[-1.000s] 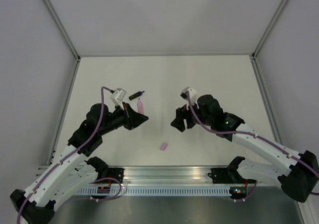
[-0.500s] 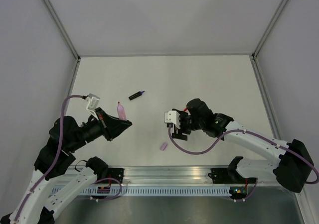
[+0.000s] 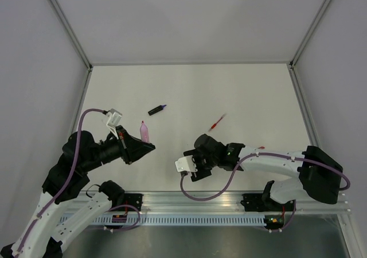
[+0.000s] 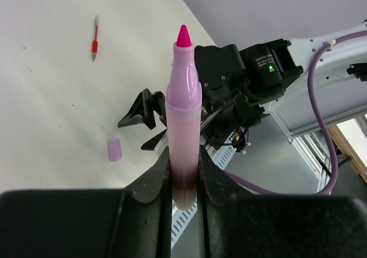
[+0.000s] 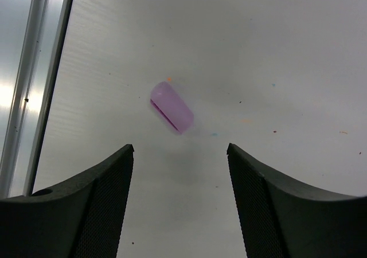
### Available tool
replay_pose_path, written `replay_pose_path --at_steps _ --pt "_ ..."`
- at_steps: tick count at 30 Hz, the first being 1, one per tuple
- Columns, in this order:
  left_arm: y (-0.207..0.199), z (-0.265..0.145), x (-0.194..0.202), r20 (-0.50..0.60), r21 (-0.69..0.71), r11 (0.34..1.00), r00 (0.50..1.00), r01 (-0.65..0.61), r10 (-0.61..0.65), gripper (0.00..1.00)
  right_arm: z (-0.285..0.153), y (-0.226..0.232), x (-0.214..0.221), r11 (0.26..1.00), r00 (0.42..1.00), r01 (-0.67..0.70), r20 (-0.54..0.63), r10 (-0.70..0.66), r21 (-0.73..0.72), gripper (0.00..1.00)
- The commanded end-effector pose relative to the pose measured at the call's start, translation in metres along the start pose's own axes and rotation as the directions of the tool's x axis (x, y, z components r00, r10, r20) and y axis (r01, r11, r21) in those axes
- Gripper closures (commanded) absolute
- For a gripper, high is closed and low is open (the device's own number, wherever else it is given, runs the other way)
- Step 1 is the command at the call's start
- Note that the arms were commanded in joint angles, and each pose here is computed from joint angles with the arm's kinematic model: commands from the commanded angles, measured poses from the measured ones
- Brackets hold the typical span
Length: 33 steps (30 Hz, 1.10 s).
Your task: Insert the pens into the pen caps
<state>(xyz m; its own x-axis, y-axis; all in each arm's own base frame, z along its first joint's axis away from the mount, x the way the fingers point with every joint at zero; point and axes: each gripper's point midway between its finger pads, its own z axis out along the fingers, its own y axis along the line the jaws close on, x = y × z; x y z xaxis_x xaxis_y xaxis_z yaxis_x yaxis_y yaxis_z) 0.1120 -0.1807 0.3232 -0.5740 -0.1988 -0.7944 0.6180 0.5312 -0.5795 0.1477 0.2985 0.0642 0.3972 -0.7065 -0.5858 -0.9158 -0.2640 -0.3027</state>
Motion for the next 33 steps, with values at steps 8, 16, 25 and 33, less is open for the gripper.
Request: replay_pose_path --at_steps 8,16,25,33 --pt "0.007 0.019 0.004 -0.036 -0.006 0.998 0.997 0.064 -0.064 0.98 0.033 0.003 -0.006 0.99 0.987 0.142 -0.07 -0.141 0.005 0.38" --pt "0.014 0.022 -0.004 -0.031 -0.064 0.996 0.997 0.061 -0.064 0.98 0.039 0.001 -0.003 0.986 0.98 0.164 -0.112 -0.166 -0.029 0.44" --pt "0.025 0.032 -0.002 -0.04 -0.102 0.992 0.996 0.07 -0.075 0.98 0.047 0.004 -0.001 0.982 0.975 0.179 -0.121 -0.185 -0.058 0.49" --pt "0.028 0.036 0.0 -0.04 -0.103 0.992 0.996 0.077 -0.081 0.98 0.056 0.008 0.005 0.979 0.972 0.18 -0.133 -0.191 -0.091 0.57"
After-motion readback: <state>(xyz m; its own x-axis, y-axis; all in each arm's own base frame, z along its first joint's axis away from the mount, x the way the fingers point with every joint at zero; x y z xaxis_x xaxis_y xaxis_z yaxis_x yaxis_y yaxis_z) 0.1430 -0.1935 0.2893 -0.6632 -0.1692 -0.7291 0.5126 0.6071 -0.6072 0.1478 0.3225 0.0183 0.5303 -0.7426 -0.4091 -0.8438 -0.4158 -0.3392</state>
